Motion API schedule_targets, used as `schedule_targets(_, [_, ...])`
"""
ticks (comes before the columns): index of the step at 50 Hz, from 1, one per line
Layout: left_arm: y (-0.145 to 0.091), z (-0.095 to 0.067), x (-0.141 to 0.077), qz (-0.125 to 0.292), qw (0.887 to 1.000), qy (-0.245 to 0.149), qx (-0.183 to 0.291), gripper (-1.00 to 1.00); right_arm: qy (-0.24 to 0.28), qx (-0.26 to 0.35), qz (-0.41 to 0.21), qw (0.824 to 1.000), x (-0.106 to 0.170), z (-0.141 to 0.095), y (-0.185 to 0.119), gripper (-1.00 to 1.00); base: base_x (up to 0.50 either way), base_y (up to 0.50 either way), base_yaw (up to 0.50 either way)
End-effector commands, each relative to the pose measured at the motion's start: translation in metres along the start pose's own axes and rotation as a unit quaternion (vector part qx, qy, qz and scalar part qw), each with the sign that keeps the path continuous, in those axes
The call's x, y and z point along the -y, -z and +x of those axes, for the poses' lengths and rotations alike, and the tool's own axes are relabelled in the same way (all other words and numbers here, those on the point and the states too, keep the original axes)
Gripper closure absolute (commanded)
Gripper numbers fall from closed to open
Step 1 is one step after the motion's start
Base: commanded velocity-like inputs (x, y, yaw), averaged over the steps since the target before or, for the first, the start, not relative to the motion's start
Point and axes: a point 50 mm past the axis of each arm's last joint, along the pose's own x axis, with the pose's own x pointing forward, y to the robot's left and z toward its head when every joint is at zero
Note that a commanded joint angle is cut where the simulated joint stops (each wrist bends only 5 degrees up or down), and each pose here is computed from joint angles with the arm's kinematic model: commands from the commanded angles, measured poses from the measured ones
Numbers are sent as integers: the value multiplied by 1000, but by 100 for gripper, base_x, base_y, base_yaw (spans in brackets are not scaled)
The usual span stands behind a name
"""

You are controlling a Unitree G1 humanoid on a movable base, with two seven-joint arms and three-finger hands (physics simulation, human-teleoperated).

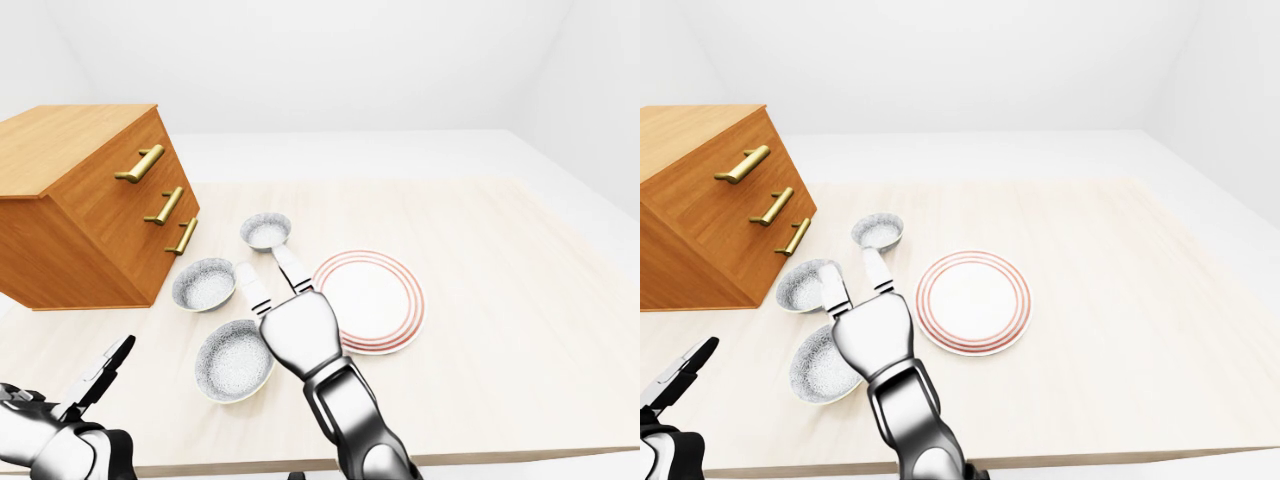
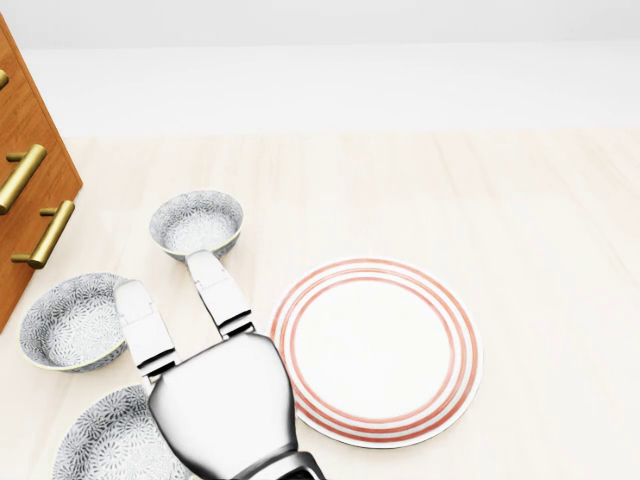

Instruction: Put the bowl at the front on the plate.

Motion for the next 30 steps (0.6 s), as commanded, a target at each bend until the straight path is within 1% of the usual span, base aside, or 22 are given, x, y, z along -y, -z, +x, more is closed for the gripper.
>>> schedule_targets(1, [0,0,0,1,1000,-1,1,-100,1,34,18,999,-13,-18,-9,-100,0,0,0])
schedule_targets(4, [2,0,1,3,1000,0,-2,-100,1,44,19,999,-14,-21,-13,-100,0,0,0])
schedule_targets(5, [2,0,1,4,1000,1,-2,-100,-1,46,28,999,-15,-22,-14,-100,0,0,0])
schedule_targets(11, [-2,0,0,0,1000,0,4,-100,-15,66,8,998,-9,-28,-25,-100,0,0,0])
schedule_targets(19, [-2,0,-1,0,1000,-2,4,-100,-19,80,12,997,-7,-32,-29,-100,0,0,0])
schedule_targets(21, [3,0,1,6,1000,0,-5,-100,-20,79,15,997,-12,-33,-26,-100,0,0,0])
schedule_targets(26, [2,0,1,5,1000,1,-2,-100,-25,73,27,997,-25,-35,-18,-100,0,0,0])
schedule_targets(28, [-3,-1,-1,0,1000,0,6,-100,-28,70,32,997,-31,-36,-16,-100,0,0,0])
schedule_targets(30, [-1,-1,0,2,1000,0,3,-100,-29,66,36,997,-34,-36,-13,-100,0,0,0])
